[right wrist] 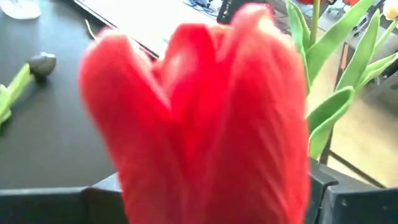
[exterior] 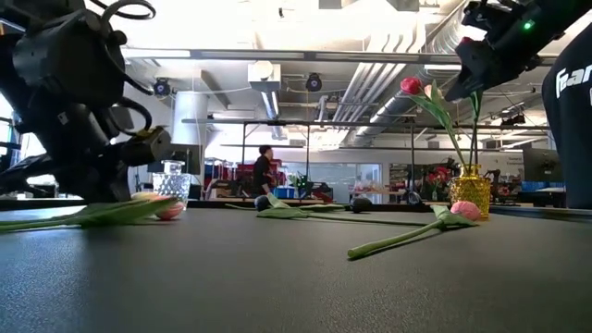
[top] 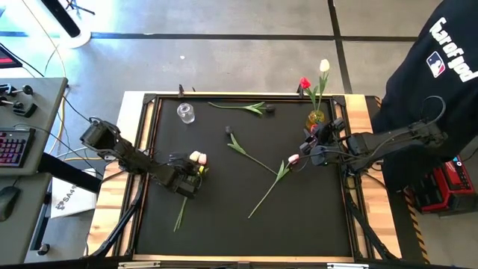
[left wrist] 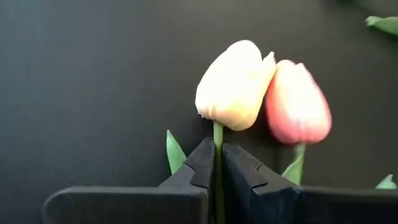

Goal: Sort flowers into vase by color
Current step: Put the orange flower into the yellow flower vase, then adjust the yellow flower vase

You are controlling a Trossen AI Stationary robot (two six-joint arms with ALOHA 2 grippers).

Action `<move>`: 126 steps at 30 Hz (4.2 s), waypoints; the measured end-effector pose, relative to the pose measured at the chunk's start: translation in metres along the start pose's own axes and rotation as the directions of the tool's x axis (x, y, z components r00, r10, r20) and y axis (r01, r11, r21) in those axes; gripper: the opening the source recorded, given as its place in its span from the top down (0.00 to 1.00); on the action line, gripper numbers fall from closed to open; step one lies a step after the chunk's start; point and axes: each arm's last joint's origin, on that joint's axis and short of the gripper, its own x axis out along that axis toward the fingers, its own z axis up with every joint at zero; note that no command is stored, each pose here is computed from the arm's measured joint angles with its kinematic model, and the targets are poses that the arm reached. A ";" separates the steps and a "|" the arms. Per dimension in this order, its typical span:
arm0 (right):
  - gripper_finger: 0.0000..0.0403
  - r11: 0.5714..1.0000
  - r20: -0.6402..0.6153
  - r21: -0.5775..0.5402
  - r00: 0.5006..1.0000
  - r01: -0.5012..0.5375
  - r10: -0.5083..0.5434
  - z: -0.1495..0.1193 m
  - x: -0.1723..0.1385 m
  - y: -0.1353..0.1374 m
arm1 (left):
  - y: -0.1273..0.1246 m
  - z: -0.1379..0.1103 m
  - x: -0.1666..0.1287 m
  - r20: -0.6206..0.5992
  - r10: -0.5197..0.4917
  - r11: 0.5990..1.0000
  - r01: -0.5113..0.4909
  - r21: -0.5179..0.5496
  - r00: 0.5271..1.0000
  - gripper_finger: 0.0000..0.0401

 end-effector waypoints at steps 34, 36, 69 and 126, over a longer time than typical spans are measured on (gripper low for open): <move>0.44 0.776 0.098 -0.037 0.771 -0.630 0.630 0.027 0.017 0.109 | -0.121 0.086 -0.088 0.298 -0.833 0.542 0.580 0.608 0.466 1.00; 0.44 0.763 0.107 -0.026 0.757 -0.646 0.645 0.026 0.012 0.110 | -0.121 0.083 -0.091 0.279 -0.849 0.517 0.596 0.614 0.449 1.00; 0.44 0.821 -0.146 -0.006 0.813 -0.571 0.564 0.039 0.012 0.076 | -0.100 0.037 -0.142 0.354 -0.812 0.568 0.488 0.663 0.464 1.00; 0.38 0.617 -0.578 -0.470 0.749 -0.631 0.325 0.027 0.204 -0.012 | -0.058 0.222 -0.081 -0.136 -0.358 0.887 0.382 0.261 0.924 0.59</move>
